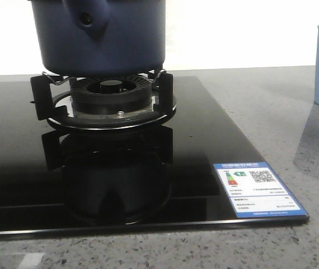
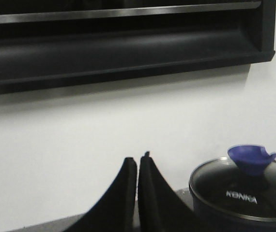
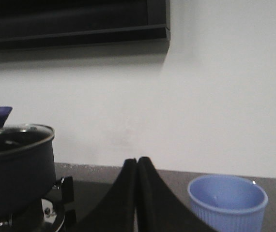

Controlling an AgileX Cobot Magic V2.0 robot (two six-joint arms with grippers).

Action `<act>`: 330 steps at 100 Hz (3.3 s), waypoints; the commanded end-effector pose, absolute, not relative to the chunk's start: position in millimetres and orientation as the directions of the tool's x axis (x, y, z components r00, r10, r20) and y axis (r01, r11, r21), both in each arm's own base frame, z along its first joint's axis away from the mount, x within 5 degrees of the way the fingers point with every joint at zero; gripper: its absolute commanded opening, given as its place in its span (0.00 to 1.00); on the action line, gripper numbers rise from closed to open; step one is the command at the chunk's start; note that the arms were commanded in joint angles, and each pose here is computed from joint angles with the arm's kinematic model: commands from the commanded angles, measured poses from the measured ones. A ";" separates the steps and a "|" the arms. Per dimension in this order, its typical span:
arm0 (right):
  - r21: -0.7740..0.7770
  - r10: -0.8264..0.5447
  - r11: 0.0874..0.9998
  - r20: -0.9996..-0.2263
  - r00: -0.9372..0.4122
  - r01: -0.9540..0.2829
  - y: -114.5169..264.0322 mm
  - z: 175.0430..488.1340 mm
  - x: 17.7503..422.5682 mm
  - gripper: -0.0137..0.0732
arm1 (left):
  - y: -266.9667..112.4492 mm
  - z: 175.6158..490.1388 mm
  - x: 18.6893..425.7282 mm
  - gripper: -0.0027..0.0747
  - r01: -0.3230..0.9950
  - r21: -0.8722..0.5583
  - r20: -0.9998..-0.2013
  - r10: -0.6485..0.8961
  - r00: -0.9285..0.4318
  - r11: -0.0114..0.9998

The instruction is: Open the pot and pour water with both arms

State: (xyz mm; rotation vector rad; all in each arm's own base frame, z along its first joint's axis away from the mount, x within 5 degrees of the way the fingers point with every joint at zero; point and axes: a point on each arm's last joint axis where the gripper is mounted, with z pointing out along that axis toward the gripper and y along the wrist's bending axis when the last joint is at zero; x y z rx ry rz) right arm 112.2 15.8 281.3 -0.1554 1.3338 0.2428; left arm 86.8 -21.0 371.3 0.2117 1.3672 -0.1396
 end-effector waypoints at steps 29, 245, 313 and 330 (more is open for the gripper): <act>0.059 0.098 0.979 -0.976 0.195 -0.195 17.0 239.0 84.6 0.09 | -6.7 295.9 36.4 0.01 0.205 -0.007 -0.941 -0.076 0.330 0.979; 0.060 0.099 0.979 -0.976 0.192 -0.195 17.0 237.5 84.3 0.09 | -0.3 203.8 54.3 0.01 0.003 -0.091 -0.996 -0.091 0.026 0.996; 0.029 0.048 0.997 -0.954 0.297 -0.068 6.2 241.2 76.0 0.09 | -0.3 203.8 54.3 0.01 0.003 -0.091 -0.996 -0.091 0.026 0.996; -0.055 -0.044 0.997 -0.982 0.182 -0.055 4.8 228.6 69.2 0.09 | -0.3 203.8 54.3 0.01 0.003 -0.091 -0.996 -0.091 0.026 0.996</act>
